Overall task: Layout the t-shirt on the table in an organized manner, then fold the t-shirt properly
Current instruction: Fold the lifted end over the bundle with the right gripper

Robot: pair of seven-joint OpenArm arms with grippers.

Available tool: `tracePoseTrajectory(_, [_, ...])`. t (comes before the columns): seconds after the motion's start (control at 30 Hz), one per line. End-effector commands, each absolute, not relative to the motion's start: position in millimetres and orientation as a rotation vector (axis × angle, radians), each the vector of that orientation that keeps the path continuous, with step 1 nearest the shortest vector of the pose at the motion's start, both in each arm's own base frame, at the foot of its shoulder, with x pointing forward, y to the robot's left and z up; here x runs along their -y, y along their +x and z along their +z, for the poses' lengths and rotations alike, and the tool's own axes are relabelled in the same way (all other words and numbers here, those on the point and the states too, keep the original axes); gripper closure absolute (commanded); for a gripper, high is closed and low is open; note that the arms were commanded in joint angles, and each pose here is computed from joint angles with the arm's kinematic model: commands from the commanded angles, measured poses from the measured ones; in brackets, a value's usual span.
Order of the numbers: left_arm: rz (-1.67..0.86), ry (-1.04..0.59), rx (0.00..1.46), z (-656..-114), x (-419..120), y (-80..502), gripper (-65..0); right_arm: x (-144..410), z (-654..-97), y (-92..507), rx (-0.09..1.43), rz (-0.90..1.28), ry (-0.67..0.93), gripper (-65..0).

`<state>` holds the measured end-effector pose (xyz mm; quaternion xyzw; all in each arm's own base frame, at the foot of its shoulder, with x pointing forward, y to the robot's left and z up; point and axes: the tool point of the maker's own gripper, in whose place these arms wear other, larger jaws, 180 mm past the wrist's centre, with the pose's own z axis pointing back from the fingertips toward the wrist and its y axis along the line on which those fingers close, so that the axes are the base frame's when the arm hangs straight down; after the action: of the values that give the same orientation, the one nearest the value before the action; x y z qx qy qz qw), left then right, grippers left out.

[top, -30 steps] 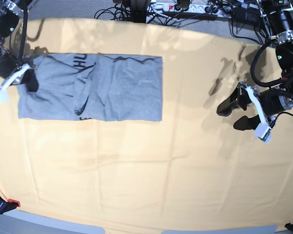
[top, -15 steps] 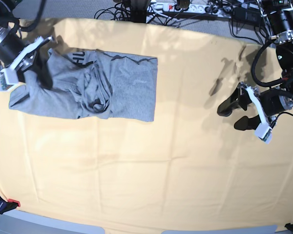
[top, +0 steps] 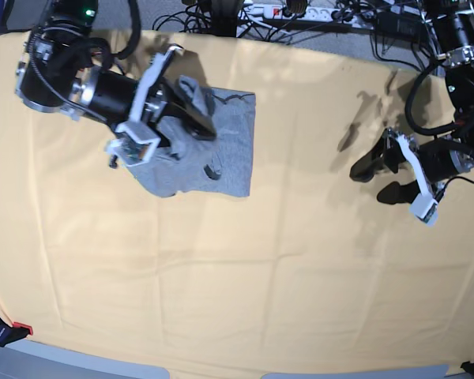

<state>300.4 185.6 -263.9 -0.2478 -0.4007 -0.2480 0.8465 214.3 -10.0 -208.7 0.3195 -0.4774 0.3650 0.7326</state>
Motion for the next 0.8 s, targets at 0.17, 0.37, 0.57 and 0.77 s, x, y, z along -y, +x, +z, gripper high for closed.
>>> tracePoseTrajectory(0.17, [-0.539,-0.519,0.894,-248.4,-186.8,306.0,-49.2,-26.4,-202.8,231.8,1.107,0.912,0.719,0.0])
tracePoseTrajectory(0.37, [-0.539,-0.519,0.896,-248.1,-186.7,306.2,-49.2,-70.4,-218.9,227.1,1.005,1.045,0.831,0.0])
tracePoseTrajectory(0.57, [-0.539,-0.512,0.893,-249.0,-187.6,306.4,-49.2,-86.7,-238.1,243.5,0.983,1.144,0.713,-38.8])
tracePoseTrajectory(0.77, [-0.542,-0.494,0.886,-251.2,-189.9,306.7,-49.2,-81.9,-230.4,252.3,0.995,1.222,0.589,-44.1])
